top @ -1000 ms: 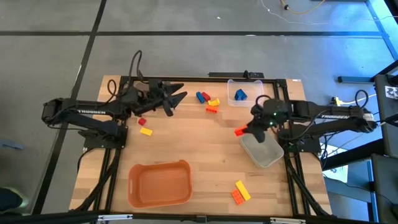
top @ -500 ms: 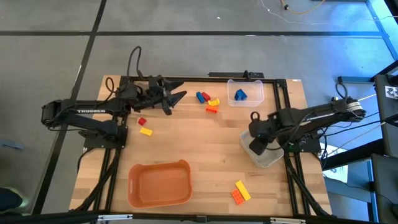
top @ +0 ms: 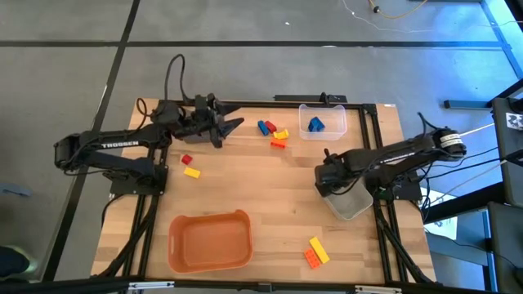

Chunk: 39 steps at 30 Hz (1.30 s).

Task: Sort & place blocks by color
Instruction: Put the middle orange game piece into the gray bin, then put the bottom orange game piece into the gray bin

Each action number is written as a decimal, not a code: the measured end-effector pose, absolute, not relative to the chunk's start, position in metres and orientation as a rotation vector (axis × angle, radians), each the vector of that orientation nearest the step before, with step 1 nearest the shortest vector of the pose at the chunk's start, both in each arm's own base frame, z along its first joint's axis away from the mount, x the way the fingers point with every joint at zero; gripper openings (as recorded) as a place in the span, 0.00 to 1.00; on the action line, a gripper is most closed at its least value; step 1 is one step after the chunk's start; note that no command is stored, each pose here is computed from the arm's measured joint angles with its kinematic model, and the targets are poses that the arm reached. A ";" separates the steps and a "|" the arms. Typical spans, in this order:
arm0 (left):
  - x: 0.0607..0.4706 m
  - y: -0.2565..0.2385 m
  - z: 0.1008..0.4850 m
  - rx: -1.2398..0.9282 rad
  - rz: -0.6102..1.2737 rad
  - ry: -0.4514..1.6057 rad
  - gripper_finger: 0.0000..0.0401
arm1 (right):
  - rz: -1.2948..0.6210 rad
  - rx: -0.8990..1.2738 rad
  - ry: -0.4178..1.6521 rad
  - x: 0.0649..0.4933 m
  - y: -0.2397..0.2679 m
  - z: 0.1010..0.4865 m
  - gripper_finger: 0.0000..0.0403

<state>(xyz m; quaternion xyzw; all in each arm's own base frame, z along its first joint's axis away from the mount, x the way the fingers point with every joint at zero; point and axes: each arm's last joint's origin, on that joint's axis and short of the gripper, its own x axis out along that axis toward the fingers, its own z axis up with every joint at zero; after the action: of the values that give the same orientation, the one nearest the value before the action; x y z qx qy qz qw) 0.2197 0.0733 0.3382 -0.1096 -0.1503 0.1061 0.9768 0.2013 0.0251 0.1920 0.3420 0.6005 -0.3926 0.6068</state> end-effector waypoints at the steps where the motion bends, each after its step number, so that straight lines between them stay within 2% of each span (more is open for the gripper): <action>1: 0.220 0.074 0.338 -0.221 0.216 -0.303 0.66 | -0.908 0.790 1.390 0.203 0.025 0.191 0.27; 7: 0.216 0.075 0.340 -0.221 0.222 -0.315 0.66 | -0.900 0.780 1.401 0.203 0.026 0.189 0.42; 11: 0.216 0.076 0.340 -0.222 0.231 -0.315 0.66 | -0.814 0.779 1.441 0.199 0.025 0.196 0.49; 16: 0.216 0.076 0.341 -0.221 0.238 -0.318 0.66 | -0.665 0.726 1.440 0.189 0.024 0.232 0.58; 18: 0.216 0.076 0.341 -0.221 0.238 -0.319 0.66 | -0.574 0.729 1.372 0.186 0.022 0.249 0.59; 21: 0.216 0.077 0.341 -0.224 0.241 -0.320 0.66 | -0.314 0.769 1.244 0.188 0.022 0.271 0.60; 24: 0.216 0.077 0.341 -0.228 0.241 -0.320 0.66 | -0.054 0.769 1.037 0.196 0.024 0.291 0.59; 27: 0.216 0.076 0.341 -0.288 0.208 -0.323 0.66 | 0.085 0.693 0.830 0.208 0.024 0.306 0.59; 30: 0.216 0.073 0.341 -0.376 0.089 -0.307 0.66 | 0.159 0.577 0.646 0.222 0.022 0.318 0.59; 33: 0.218 0.067 0.341 -0.450 -0.015 -0.282 0.66 | 0.154 0.495 0.525 0.233 0.016 0.323 0.59; 39: 0.221 0.057 0.340 -0.458 -0.006 -0.280 0.66 | 0.146 0.469 0.496 0.240 0.003 0.321 0.59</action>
<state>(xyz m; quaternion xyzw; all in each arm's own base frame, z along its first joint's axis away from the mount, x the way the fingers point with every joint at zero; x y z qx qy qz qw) 0.2213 0.0568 0.3398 -0.2263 -0.1384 -0.0031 0.9642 0.2402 0.0025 0.3214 0.2296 0.2432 0.0714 0.9397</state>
